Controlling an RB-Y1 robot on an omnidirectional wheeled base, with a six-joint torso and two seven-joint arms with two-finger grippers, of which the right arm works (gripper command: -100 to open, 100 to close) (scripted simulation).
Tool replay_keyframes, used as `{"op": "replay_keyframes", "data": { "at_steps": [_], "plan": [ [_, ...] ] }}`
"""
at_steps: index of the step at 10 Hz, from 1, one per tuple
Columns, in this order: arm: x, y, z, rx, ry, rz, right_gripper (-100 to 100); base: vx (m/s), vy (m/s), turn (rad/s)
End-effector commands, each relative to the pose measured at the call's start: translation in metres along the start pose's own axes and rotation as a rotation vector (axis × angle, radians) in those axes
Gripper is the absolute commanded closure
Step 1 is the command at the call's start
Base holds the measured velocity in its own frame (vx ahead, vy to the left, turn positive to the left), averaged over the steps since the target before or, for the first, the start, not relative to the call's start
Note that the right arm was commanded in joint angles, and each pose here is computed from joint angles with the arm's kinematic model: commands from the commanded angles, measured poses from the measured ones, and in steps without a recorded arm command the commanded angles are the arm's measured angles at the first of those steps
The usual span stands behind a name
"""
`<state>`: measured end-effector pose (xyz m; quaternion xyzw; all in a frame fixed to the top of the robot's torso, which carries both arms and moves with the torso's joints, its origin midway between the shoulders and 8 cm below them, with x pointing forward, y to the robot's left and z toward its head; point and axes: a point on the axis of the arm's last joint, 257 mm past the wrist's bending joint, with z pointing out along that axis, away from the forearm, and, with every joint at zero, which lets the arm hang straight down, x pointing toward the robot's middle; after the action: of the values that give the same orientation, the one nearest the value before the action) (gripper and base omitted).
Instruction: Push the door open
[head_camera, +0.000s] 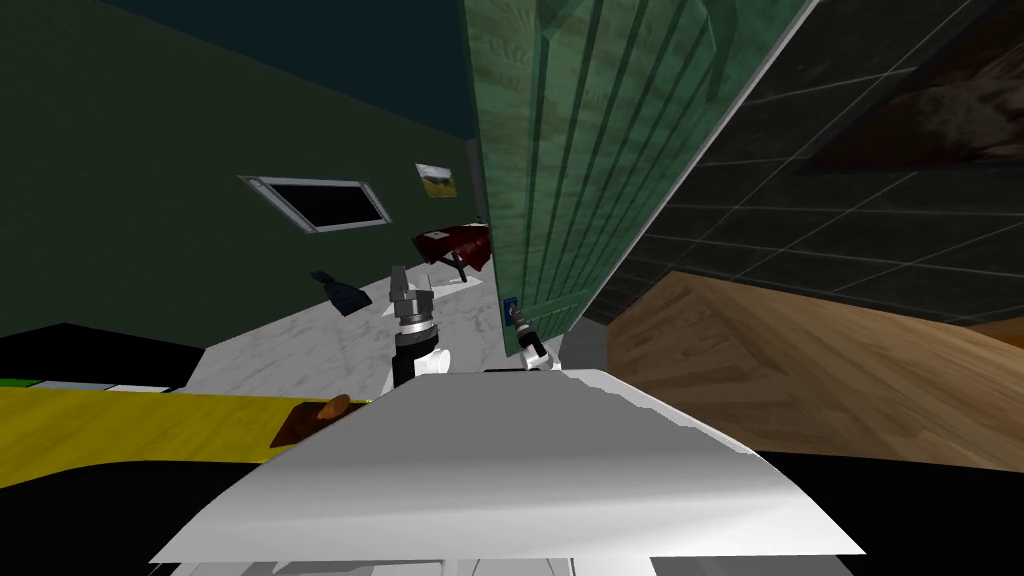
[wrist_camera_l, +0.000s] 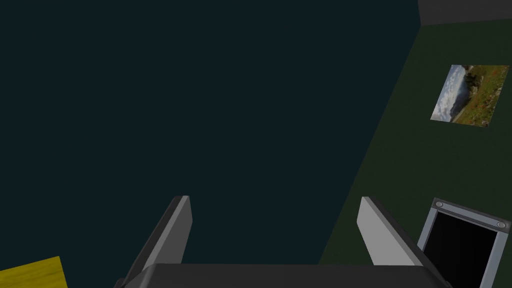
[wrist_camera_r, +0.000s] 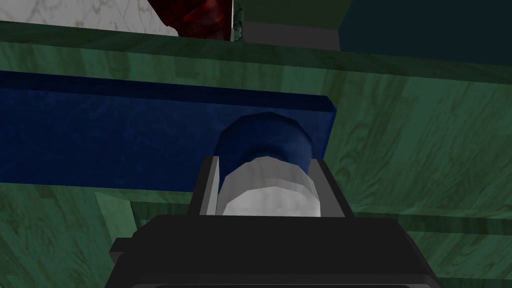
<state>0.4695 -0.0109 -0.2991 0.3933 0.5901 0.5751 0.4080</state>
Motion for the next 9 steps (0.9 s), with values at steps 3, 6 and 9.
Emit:
{"op": "replay_keyframes", "data": {
  "at_steps": [3, 6, 9],
  "plan": [
    [-0.001, -0.001, -0.0005, 0.002, -0.001, 0.0, 100, -0.006, -0.003, -0.001],
    [-0.015, -0.01, -0.0054, 0.018, 0.001, -0.033, 100, 0.133, 0.031, -0.157],
    [-0.022, -0.012, -0.0059, 0.021, 0.0, -0.039, 100, 0.198, 0.047, -0.204]
  ]
}}
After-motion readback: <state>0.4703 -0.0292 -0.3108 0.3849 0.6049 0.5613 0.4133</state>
